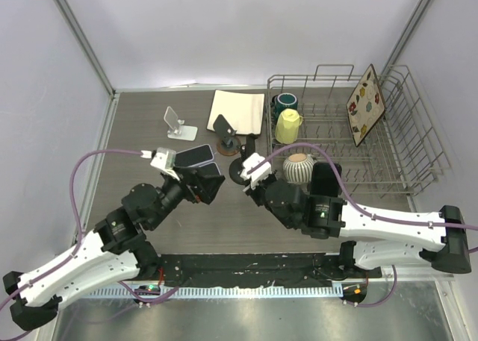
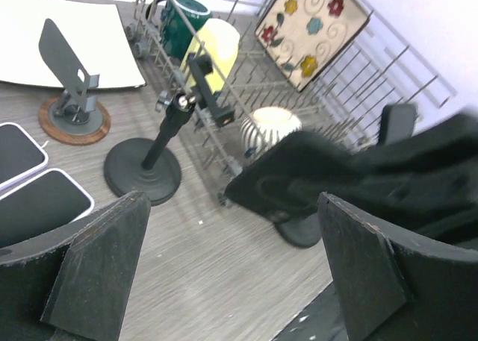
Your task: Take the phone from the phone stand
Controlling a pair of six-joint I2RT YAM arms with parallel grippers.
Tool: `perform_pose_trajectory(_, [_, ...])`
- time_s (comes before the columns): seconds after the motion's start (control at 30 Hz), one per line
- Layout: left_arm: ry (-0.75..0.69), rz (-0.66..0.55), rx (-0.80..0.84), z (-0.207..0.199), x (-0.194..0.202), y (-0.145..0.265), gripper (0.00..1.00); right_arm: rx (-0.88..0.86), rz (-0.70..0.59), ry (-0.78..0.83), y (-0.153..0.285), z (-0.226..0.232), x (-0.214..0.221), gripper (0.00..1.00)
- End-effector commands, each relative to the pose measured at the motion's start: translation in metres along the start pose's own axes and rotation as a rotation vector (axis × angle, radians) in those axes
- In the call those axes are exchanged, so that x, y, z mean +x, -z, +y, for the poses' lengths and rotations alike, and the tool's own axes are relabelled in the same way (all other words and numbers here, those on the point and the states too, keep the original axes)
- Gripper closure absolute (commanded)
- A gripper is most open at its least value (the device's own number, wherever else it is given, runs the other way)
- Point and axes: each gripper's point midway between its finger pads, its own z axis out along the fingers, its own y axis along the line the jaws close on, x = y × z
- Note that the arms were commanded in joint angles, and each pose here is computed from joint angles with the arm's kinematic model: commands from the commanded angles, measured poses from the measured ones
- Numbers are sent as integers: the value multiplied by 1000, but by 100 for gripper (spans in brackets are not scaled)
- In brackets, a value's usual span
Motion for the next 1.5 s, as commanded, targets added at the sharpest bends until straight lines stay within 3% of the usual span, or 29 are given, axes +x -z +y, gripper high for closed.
perform_pose_trajectory(0.0, [230, 46, -92, -5, -11, 1, 0, -79, -174, 100, 6, 3, -25, 99])
perform_pose_trajectory(0.07, [353, 57, -96, -14, -11, -6, 0, -105, -228, 150, 10, 4, -31, 99])
perform_pose_trajectory(0.23, [580, 29, -62, -31, -19, -18, 0, -155, -225, 247, 10, 12, -23, 99])
perform_pose_trajectory(0.5, [775, 75, -146, -20, 15, -28, 1, -196, -224, 325, 11, 28, -19, 99])
perform_pose_trajectory(1.03, [921, 212, -212, -22, 53, -31, 8, -123, -149, 511, 1, 48, 1, 99])
perform_pose_trajectory(1.47, [1055, 304, -225, -26, 78, -23, 32, -29, -177, 609, 5, 61, 0, 99])
